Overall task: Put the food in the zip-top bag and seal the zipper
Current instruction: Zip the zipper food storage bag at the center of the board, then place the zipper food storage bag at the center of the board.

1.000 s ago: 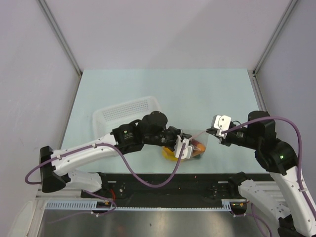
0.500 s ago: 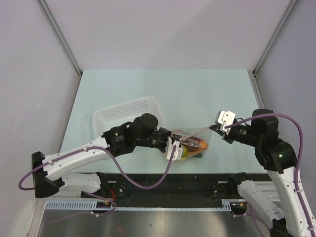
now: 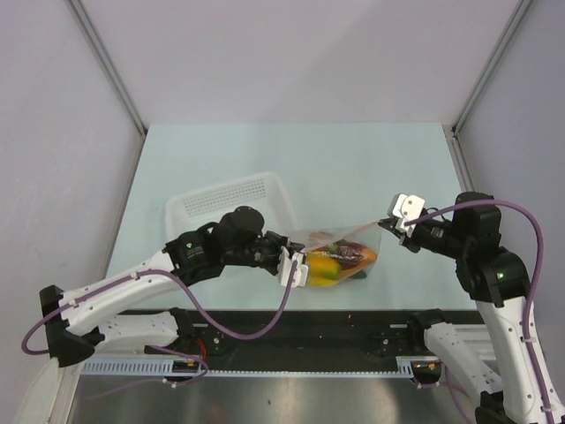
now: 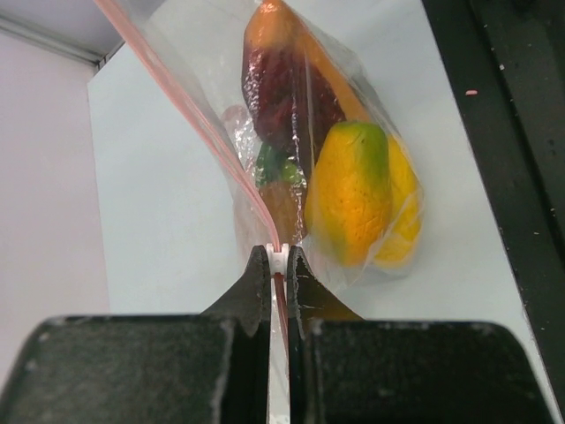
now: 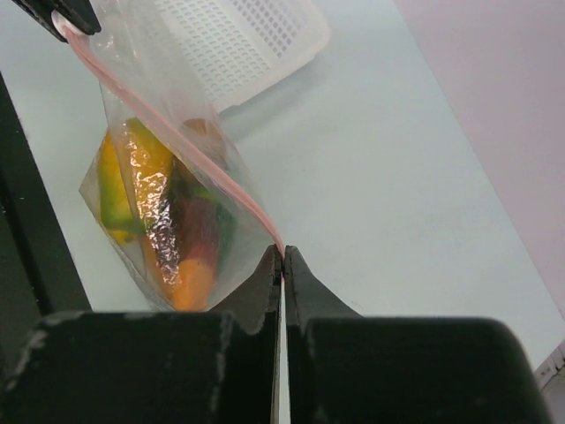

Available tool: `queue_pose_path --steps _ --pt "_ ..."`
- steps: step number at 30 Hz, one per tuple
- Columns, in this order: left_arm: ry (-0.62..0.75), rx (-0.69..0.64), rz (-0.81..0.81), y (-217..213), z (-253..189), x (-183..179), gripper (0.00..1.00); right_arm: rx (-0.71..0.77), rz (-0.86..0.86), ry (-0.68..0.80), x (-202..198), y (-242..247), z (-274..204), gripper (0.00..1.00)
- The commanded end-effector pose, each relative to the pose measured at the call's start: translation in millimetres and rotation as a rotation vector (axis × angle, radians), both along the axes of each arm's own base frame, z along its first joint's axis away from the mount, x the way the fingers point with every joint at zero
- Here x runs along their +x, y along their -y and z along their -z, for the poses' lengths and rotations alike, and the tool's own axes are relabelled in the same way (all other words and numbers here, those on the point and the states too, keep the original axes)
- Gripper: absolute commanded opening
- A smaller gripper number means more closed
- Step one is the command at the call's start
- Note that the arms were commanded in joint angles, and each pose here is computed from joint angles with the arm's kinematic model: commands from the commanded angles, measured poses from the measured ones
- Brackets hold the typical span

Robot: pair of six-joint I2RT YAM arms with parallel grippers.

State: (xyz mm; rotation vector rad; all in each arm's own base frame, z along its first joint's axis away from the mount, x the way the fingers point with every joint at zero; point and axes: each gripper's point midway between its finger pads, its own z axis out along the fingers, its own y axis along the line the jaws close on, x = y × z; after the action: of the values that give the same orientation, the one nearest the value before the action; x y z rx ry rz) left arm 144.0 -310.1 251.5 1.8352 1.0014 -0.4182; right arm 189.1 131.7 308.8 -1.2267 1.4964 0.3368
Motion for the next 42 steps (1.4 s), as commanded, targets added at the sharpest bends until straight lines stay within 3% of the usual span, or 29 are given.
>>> queue_pose_path --steps 1,7,8,12,17,22,26,27,29,30,35,39,40,42 --pt "0.007 0.044 -0.061 -14 5 21 0.00 -0.001 0.059 0.172 26 9 -34 0.00" --pt "0.097 -0.077 -0.117 17 -58 83 0.00 0.006 0.122 0.292 75 16 -64 0.00" --pt "0.087 -0.058 -0.126 26 -51 97 0.00 -0.002 0.125 0.300 88 17 -66 0.00" --pt "0.192 -0.139 -0.155 37 -105 143 0.00 0.002 0.166 0.391 121 35 -95 0.00" --pt "0.279 -0.121 -0.064 39 -116 143 0.00 0.008 0.187 0.467 146 54 -119 0.00" --pt "0.293 -0.043 0.105 27 -77 104 0.00 -0.049 0.089 0.437 122 51 -85 0.00" --pt "0.190 0.044 0.173 23 -12 66 0.00 -0.176 -0.070 0.264 65 39 24 0.00" --pt "0.152 0.082 0.199 25 21 50 0.00 -0.192 -0.104 0.196 46 35 48 0.00" --pt "0.140 0.118 0.202 23 48 37 0.00 -0.265 -0.132 0.203 25 38 73 0.00" --pt "0.102 0.138 0.220 25 71 21 0.00 -0.275 -0.146 0.127 12 38 100 0.00" --pt "-0.078 0.231 0.216 29 129 -15 0.00 -0.376 -0.224 0.020 -19 46 152 0.00" --pt "-0.135 0.289 0.207 29 160 -26 0.02 -0.428 -0.279 -0.112 -45 52 178 0.00" --pt "-0.148 0.297 0.203 29 165 -27 0.03 -0.439 -0.292 -0.121 -49 53 179 0.01" --pt "-0.177 0.316 0.202 28 173 -32 0.11 -0.459 -0.321 -0.136 -59 55 179 0.25"
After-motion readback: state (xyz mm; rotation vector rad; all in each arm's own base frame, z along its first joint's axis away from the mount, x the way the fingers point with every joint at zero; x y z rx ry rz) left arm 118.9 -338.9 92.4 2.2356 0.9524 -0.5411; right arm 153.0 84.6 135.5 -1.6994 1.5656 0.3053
